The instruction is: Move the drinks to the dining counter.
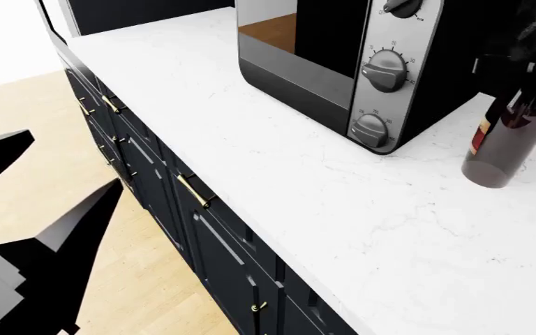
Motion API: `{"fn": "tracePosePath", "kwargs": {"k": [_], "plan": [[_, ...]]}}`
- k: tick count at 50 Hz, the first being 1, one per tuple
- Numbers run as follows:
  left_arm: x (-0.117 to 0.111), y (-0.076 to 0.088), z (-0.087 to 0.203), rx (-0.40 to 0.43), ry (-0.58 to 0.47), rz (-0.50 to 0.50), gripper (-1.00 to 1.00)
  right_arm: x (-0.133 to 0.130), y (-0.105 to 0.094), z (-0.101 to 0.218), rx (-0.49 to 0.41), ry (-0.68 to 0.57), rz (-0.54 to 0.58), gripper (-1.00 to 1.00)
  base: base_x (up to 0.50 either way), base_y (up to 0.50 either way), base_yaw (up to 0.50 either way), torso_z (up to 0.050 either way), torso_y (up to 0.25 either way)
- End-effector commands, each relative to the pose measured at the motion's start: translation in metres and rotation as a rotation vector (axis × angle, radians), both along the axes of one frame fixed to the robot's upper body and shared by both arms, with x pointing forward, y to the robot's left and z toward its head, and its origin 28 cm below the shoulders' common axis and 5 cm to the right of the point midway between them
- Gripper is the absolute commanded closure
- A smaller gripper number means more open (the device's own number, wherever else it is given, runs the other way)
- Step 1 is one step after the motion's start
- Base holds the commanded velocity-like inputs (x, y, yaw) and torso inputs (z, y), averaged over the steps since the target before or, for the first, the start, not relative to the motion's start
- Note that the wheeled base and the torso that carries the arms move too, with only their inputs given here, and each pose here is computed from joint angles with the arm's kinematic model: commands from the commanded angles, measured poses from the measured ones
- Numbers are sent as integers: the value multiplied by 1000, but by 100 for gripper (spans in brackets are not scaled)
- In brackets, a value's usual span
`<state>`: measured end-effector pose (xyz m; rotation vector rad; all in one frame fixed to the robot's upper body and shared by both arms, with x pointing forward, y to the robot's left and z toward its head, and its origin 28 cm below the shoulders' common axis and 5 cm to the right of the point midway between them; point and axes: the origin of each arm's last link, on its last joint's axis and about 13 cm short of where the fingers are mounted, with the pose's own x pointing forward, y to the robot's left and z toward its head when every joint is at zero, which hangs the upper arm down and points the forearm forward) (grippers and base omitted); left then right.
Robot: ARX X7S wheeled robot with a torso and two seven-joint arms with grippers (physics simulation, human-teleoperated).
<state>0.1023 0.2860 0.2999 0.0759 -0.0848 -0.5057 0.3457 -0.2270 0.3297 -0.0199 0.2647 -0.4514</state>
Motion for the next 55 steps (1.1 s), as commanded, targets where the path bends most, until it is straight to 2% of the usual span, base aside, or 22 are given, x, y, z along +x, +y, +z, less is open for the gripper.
{"fn": "tracePosePath", "kwargs": {"k": [1,10,15,19,22,25,32,33,35,37,38,39,40,41,42,45,47,51,52,55], "plan": [[0,6,-10,-7,27,35,-100,20,-6,-20,-11,71,-54,100,0,0,0,0,0],[0,7,-11,-11,26,35,-100,9,-3,-14,-8,50,-25,100,0,0,0,0,0],[0,5,-9,-12,14,26,-100,-5,2,4,-2,2,15,100,0,0,0,0,0],[-1,5,-4,-22,-10,10,-100,-33,8,28,-24,-84,34,100,0,0,0,0,0],[-2,3,-1,-19,-23,-2,-100,-52,13,44,44,-143,92,100,0,0,0,0,3],[-4,2,4,-19,-40,-8,-100,-72,20,57,12,-179,142,100,0,0,0,0,0],[-4,1,5,-22,-47,-13,-100,-107,23,71,9,-235,183,100,0,0,0,0,1],[-4,1,6,-23,-49,-13,-100,-112,26,73,22,-292,268,100,0,0,0,0,0],[-4,1,6,-21,-51,-13,-100,-118,32,74,30,-234,326,100,0,0,0,0,0],[-4,1,7,-24,-55,-15,-100,-125,37,73,-22,-190,289,100,0,0,0,0,5],[-4,0,7,-24,-57,-17,-100,-130,41,75,-60,-205,342,100,0,0,0,0,0],[-4,0,7,-23,-58,-18,-100,-132,44,77,-35,-216,397,100,0,0,0,0,0],[-4,0,8,-23,-59,-18,-100,-136,47,78,-49,-223,421,100,0,0,0,0,0],[-5,0,9,-24,-63,-20,-100,-138,50,82,-114,-238,373,100,0,0,0,0,0],[-5,0,8,-22,-63,-19,-100,-139,53,86,-94,-273,417,100,0,0,0,0,0],[-5,1,8,-24,-63,-18,-100,-141,59,90,-91,-315,436,100,0,0,0,0,3],[-5,1,8,-23,-63,-18,-100,-141,64,88,-147,-301,443,100,0,0,0,0,0],[-5,1,7,-26,-63,-17,-100,-141,64,89,-166,-347,413,100,0,0,0,0,0],[-5,1,7,-21,-61,-15,-100,-140,64,88,-198,-338,378,100,0,0,0,0,0],[-5,1,7,-24,-62,-16,-100,-141,64,89,-184,-348,393,100,-142,-169,0,0,3]]}}
